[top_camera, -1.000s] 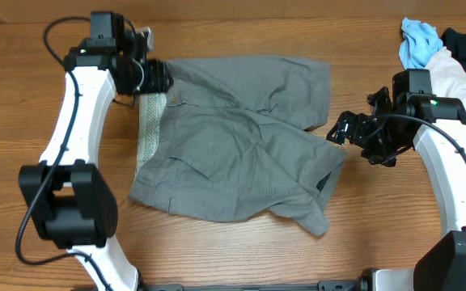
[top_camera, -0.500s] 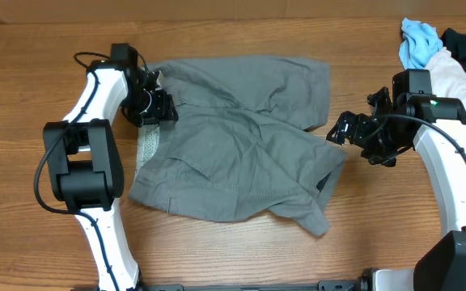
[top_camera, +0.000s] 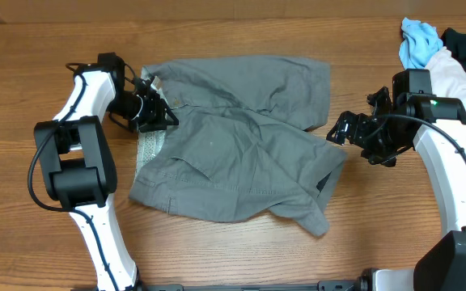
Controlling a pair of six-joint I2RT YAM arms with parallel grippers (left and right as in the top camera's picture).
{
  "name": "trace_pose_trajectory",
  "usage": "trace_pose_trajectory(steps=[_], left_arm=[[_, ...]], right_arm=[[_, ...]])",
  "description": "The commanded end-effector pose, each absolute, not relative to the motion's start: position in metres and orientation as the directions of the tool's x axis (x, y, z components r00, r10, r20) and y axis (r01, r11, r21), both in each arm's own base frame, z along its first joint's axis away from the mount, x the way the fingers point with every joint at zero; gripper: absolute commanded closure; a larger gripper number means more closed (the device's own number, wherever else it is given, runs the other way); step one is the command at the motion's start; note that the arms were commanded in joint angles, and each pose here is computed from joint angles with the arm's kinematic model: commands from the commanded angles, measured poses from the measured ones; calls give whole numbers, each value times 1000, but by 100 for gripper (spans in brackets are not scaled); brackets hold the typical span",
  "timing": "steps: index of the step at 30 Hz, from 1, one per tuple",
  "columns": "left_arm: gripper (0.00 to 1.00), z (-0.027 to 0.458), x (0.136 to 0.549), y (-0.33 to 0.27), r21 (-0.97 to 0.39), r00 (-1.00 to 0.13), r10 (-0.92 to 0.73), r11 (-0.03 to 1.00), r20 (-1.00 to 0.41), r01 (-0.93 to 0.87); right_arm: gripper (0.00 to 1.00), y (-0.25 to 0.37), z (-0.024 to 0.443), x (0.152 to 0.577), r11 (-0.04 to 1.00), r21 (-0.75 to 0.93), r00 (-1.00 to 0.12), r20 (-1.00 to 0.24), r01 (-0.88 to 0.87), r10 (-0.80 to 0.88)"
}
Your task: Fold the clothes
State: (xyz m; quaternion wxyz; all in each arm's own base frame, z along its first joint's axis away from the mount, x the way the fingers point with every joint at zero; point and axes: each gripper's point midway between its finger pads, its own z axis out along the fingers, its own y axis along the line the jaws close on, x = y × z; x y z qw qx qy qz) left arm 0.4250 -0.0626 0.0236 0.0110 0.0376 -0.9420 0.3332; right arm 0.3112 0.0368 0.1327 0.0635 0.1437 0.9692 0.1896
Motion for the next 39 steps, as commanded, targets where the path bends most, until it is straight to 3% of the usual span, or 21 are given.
trace_pose_trajectory(steps=[1,8,16,22,31,35,39], left_arm=[[77,38,425,-74,-724,-997,-62,686,41,-72],[90,58,412,-63,-722,-992,-89,681,87,-125],[92,84,392,-59,-685,-993,-65,719,100,-116],[91,119,378,-40,-560,-993,-102,821,55,-115],[89,130,344,-29,-456,-979,-135,869,153,-191],[85,109,326,-25,-374,-961,-151,898,232,-231],[57,93,303,-27,-341,-938,-142,905,317,-252]], right_arm=[[0,38,139,314,889,388,-949,-91,246,302],[0,38,139,314,888,388,-949,-90,246,302],[0,37,139,314,888,388,-949,-90,246,302],[0,38,139,314,889,388,-949,-91,246,302],[0,37,139,314,888,388,-949,-90,246,302],[0,37,139,314,888,388,-949,-90,246,302],[0,37,139,314,888,388,-949,-90,246,302]])
